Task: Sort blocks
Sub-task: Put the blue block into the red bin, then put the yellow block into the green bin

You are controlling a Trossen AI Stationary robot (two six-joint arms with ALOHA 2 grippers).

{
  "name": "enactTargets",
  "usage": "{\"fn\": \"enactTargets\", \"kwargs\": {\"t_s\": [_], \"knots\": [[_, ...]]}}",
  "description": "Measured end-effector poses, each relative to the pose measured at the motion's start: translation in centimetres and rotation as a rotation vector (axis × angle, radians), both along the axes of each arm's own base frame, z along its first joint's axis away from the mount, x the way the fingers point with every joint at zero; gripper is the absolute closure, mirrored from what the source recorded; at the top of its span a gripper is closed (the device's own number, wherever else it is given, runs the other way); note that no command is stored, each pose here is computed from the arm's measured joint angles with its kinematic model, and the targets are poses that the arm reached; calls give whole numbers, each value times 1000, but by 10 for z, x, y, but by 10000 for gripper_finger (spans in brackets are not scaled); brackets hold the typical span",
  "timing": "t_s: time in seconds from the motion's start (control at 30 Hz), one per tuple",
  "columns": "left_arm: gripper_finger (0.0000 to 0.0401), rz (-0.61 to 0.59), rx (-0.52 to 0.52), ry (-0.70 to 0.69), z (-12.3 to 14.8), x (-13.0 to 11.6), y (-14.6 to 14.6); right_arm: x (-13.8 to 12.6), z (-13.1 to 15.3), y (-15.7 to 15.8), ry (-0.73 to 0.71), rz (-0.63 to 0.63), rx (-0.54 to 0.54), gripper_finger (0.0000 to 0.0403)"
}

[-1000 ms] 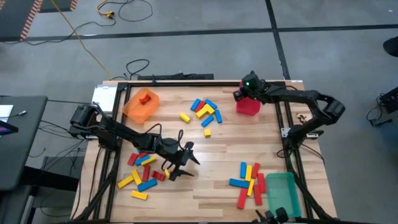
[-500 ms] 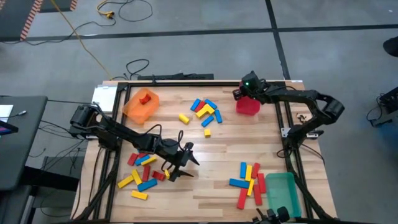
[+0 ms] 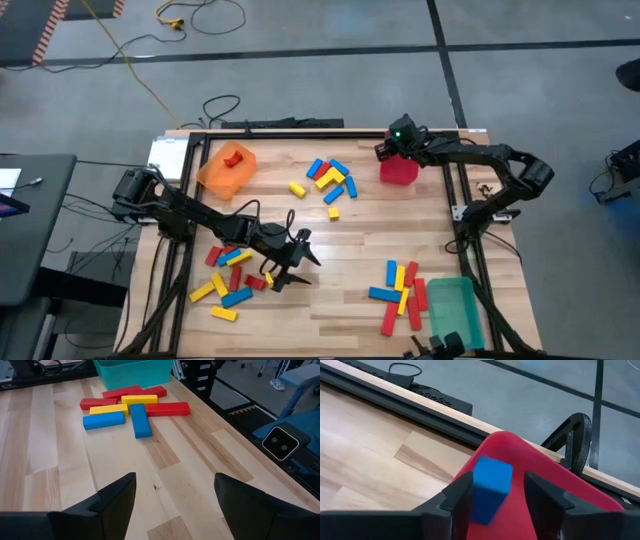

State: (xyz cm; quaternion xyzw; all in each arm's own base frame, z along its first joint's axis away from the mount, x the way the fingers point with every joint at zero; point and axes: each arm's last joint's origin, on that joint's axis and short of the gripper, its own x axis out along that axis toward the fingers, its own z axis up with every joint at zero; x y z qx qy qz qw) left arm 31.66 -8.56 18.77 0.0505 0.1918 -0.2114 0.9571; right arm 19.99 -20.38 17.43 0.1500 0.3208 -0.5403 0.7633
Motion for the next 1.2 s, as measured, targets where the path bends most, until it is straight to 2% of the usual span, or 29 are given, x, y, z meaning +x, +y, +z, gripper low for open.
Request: {"fn": "enactTargets", "kwargs": {"t_s": [0.47, 0.73, 0.83, 0.97, 1.1, 1.2], "knots": [[136, -3, -2, 27, -2, -2, -2, 4, 4, 6, -11, 30, -8, 209], [136, 19, 8, 27, -2, -1, -1, 9, 27, 25, -61, 100, -62, 209], [136, 55, 40, 23, -3, -1, 0, 11, 39, 38, -71, 155, -84, 209], [136, 163, 126, 9, -4, 0, 5, 17, 50, 64, -71, 264, -90, 209], [136, 281, 196, 7, -5, 3, 19, 24, 56, 99, -74, 429, -48, 209], [136, 351, 188, 21, -8, 7, 37, 29, 57, 128, -73, 527, -4, 209]]}}
